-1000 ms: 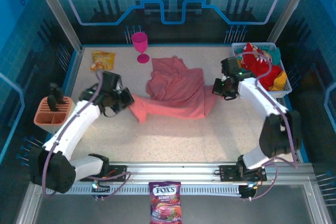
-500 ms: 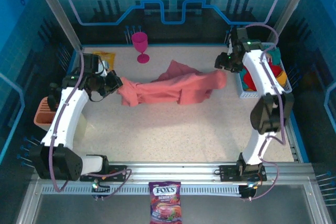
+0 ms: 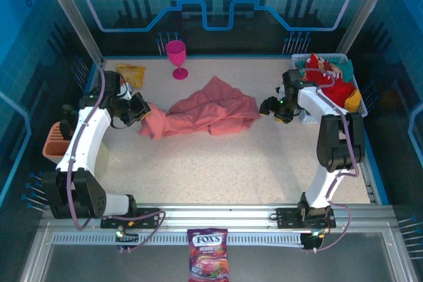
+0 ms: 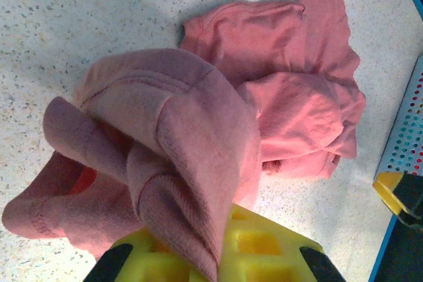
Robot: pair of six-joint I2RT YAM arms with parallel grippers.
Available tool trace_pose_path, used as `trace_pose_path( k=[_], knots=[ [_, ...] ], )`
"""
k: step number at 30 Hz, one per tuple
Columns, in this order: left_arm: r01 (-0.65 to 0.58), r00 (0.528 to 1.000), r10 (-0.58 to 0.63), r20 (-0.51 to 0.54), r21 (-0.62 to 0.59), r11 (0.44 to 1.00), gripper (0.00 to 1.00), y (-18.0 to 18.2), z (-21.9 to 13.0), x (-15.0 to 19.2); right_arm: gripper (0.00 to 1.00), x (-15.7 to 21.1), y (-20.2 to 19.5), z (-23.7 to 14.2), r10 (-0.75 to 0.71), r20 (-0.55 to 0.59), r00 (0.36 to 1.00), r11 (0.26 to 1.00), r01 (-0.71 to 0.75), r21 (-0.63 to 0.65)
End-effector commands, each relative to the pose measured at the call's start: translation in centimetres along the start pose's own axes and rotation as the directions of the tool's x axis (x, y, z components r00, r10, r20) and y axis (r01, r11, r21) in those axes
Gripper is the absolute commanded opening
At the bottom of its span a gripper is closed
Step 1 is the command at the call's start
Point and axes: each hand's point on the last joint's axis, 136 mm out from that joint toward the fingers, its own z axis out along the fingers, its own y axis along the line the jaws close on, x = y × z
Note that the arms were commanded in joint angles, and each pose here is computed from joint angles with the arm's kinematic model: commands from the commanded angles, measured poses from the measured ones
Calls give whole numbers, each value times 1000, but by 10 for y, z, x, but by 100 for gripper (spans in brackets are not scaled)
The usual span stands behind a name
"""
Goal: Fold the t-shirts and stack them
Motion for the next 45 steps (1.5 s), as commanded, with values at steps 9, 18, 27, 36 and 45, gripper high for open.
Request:
trace_pose_path(
  k=[9,18,27,36,45],
  knots=[
    [-3,1000,4,-20,13,1000,3,11,3,10,51,-23,28,48,58,0,998,991,-57,-122],
    [2,1000,-2,-18,16,1000,3,12,3,10,20,-20,37,54,64,3,998,983,-62,-173],
    [28,1000,-27,-16,36,999,3,14,-2,6,0,-17,34,-17,72,55,996,976,-59,-208],
    [139,988,-127,-90,142,980,9,11,21,9,0,-2,-28,-107,172,186,967,977,-143,-159],
    [159,976,-153,-154,23,987,71,45,43,30,0,2,-72,-93,267,235,935,964,-257,-72]
  ],
)
